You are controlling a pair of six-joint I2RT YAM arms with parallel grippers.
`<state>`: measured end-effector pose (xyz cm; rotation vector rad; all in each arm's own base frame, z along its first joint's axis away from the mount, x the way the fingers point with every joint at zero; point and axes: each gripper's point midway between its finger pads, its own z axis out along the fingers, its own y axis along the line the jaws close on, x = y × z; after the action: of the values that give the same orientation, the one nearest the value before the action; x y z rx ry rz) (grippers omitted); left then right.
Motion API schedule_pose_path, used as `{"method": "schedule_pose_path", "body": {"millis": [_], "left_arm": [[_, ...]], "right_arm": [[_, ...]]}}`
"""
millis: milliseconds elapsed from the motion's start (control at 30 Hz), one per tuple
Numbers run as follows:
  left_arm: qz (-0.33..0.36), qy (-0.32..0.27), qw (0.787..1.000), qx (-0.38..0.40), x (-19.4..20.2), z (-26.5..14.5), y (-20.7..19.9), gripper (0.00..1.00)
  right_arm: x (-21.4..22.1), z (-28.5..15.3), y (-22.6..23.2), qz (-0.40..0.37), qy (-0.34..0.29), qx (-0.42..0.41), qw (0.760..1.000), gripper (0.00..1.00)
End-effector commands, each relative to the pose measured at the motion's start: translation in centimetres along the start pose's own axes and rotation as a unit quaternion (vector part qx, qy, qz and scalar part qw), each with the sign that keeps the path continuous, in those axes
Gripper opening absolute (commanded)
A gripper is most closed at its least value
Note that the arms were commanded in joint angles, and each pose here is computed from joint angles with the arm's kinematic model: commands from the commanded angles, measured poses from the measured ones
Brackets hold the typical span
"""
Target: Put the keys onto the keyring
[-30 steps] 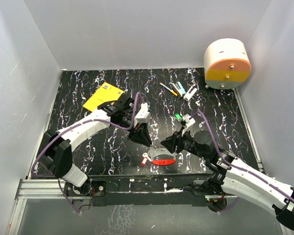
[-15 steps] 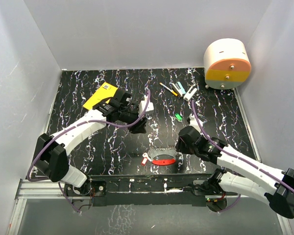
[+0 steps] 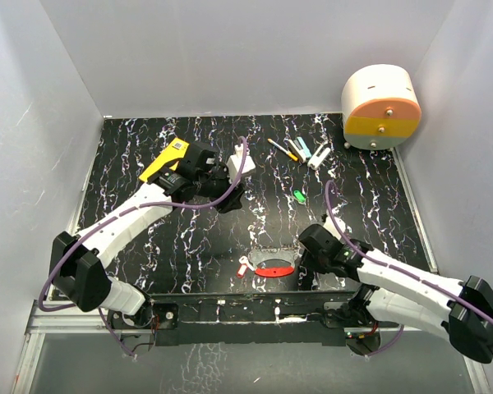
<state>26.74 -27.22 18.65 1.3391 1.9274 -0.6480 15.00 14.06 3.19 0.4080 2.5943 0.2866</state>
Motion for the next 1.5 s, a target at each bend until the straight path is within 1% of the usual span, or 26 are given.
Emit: {"method": "schedule_pose_path", "body": {"millis": [0, 100, 200, 267, 367, 567, 833, 900, 1000, 1100, 1300, 1467], "left_arm": [[-0.016, -0.032, 0.999, 0.002, -1.4, -0.7, -0.5, 0.43], [-0.025, -0.035, 0.999, 0.019, -1.0, -0.3, -1.2, 0.43], [-0.026, -0.037, 0.999, 0.030, -0.7, 0.1, -1.7, 0.43], [-0.023, -0.038, 0.998, 0.034, -0.7, 0.3, -1.8, 0.42], [-0.015, -0.044, 0.998, 0.038, -1.0, 0.3, -1.9, 0.42], [-0.005, -0.047, 0.998, 0.040, -1.0, 0.2, -2.0, 0.42], [-0.001, -0.040, 0.998, 0.038, -0.1, 0.2, -2.2, 0.42], [0.000, -0.038, 0.999, 0.037, 0.1, 0.3, -2.1, 0.42], [0.008, -0.049, 0.998, 0.030, -0.5, -0.5, -2.2, 0.42], [0.010, -0.049, 0.998, 0.029, -0.4, -0.5, -2.2, 0.42], [0.011, -0.047, 0.998, 0.031, -0.2, -0.3, -2.2, 0.42], [0.010, -0.049, 0.998, 0.032, -0.3, -0.2, -2.1, 0.41]], "right_arm": [[-1.3, 0.0, 2.2, 0.101, -0.030, -0.039, 0.994, 0.29], [-1.2, 0.0, 2.5, 0.154, -0.031, -0.063, 0.986, 0.28], [-1.0, 0.1, 2.0, 0.218, -0.034, -0.072, 0.973, 0.27], [-0.5, 0.3, 1.4, 0.250, -0.032, -0.073, 0.965, 0.27], [-1.1, 0.1, 1.8, 0.291, -0.040, -0.096, 0.951, 0.32], [-1.7, 0.4, 2.2, 0.328, -0.047, -0.091, 0.939, 0.41], [-1.3, 1.4, 2.5, 0.349, -0.037, -0.082, 0.933, 0.42], [-1.2, 1.5, 2.5, 0.354, -0.036, -0.087, 0.930, 0.39], [-1.0, 1.8, 2.1, 0.360, -0.037, -0.085, 0.928, 0.34], [-1.0, 1.9, 1.6, 0.367, -0.042, -0.080, 0.926, 0.23], [-1.4, 1.9, 0.8, 0.374, -0.060, -0.074, 0.922, 0.20], [-2.3, 1.8, 0.3, 0.373, -0.087, -0.071, 0.921, 0.08]]}}
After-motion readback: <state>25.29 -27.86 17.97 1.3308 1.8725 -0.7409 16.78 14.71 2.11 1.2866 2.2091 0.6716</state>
